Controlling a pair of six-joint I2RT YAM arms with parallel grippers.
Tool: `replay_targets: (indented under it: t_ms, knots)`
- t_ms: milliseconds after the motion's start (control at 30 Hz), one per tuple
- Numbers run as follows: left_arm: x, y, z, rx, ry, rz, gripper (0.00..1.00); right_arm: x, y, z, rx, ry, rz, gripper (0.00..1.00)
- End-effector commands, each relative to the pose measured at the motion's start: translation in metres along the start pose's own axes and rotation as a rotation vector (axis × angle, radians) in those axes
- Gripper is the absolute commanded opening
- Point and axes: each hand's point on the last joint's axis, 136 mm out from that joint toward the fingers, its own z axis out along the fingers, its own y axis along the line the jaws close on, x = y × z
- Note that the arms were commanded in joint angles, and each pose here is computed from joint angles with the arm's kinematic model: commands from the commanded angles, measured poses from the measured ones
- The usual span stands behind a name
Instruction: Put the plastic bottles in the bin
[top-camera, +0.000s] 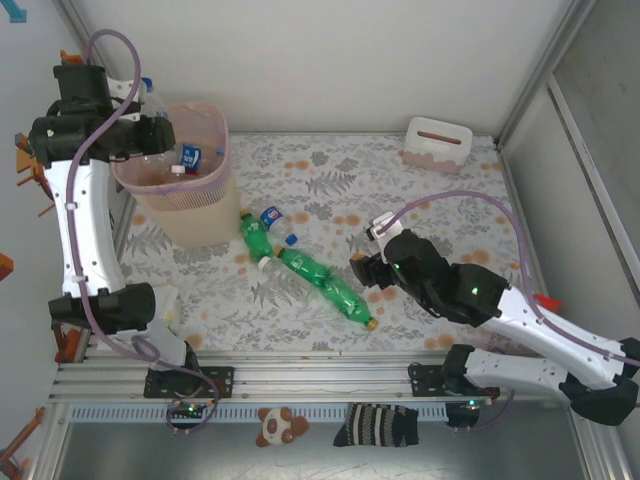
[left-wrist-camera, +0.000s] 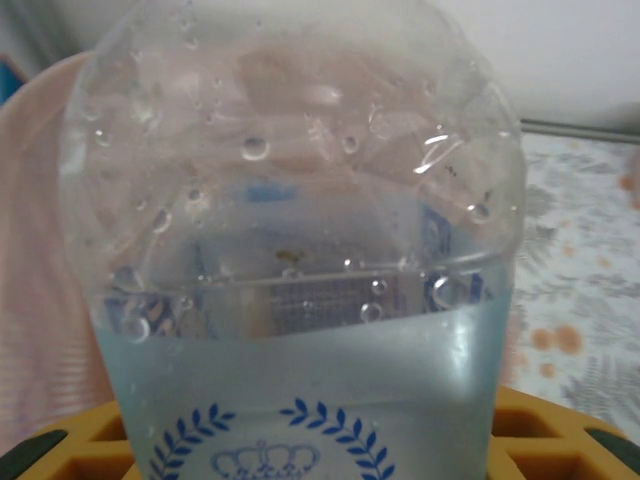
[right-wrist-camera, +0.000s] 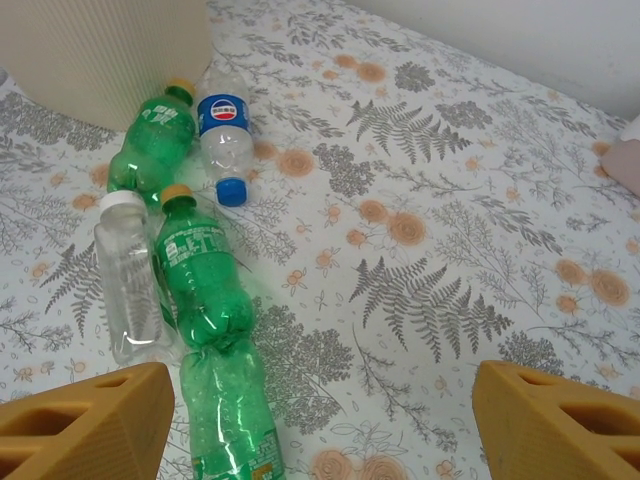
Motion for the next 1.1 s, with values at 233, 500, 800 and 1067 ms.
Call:
replay_targets:
  t_ms: [233,500,800,1067]
  knots:
    - [0.039,0.064,0.036,-0.258,0.262,0.054,0.46,-0.019,0.011,0.002,-0.038,-0.04,-0.01,0.78]
    - [0.061,0.081,0.075,-0.3,0.405,0.071,0.48,-0.018,0.018,0.01,-0.05,-0.021,-0.029,0.78]
    - [0.073,0.091,0.099,-0.331,0.481,0.042,0.6,-0.016,0.017,0.013,-0.041,-0.017,-0.04,0.79]
    - [0.06,0.086,0.088,-0.325,0.421,0.026,0.7,-0.019,0.016,0.01,-0.036,-0.025,-0.043,0.79]
